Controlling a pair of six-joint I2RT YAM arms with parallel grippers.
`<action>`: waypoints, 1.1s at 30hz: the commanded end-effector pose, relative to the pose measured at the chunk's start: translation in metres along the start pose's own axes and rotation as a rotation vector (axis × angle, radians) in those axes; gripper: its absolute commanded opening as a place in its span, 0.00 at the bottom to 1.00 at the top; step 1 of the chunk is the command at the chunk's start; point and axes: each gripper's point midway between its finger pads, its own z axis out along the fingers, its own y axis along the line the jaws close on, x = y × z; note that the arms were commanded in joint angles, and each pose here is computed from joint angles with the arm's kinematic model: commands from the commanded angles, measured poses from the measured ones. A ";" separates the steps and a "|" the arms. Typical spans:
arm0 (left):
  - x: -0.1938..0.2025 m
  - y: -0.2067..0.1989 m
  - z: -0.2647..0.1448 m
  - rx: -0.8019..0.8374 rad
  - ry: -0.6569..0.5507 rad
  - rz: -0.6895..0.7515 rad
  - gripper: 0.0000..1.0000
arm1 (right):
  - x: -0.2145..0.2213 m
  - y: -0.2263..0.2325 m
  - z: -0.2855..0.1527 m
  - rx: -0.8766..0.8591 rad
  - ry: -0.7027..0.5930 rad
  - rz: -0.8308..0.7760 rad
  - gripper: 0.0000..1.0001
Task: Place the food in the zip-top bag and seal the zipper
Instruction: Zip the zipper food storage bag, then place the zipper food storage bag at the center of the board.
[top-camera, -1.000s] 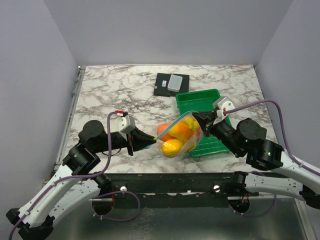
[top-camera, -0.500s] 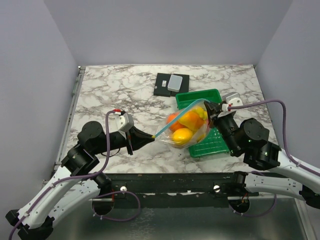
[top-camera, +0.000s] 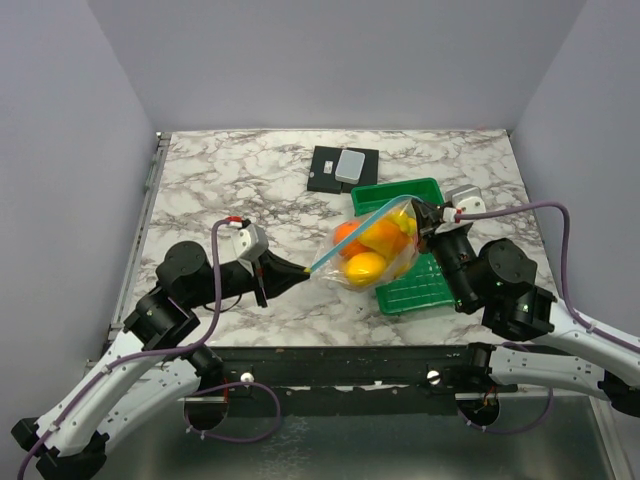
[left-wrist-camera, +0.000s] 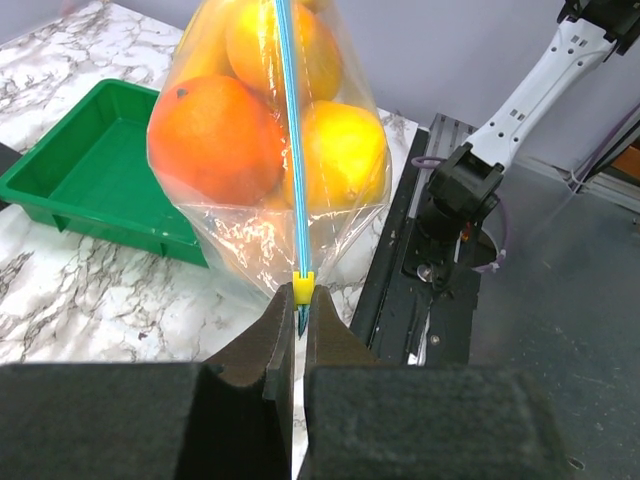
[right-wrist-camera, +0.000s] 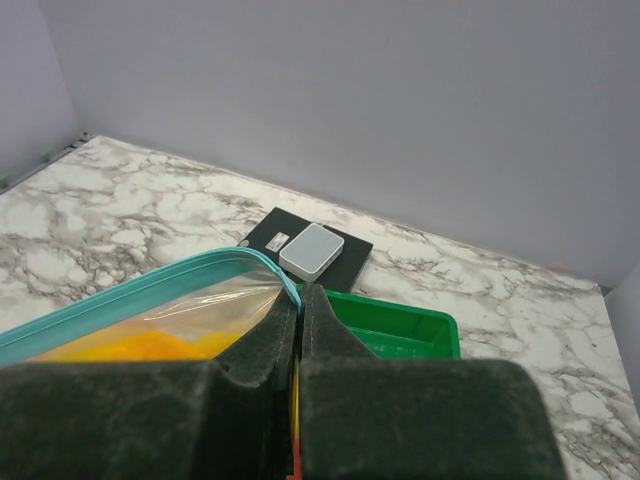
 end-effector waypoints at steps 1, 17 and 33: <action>0.021 0.004 -0.002 -0.025 0.071 -0.061 0.09 | -0.018 -0.031 -0.004 0.125 -0.041 0.088 0.01; -0.008 0.022 0.001 -0.125 0.025 -0.004 0.63 | -0.012 0.015 -0.003 -0.135 0.009 0.028 0.01; -0.041 0.019 0.005 -0.115 -0.031 0.041 0.74 | -0.002 0.086 -0.013 -0.477 0.061 0.037 0.01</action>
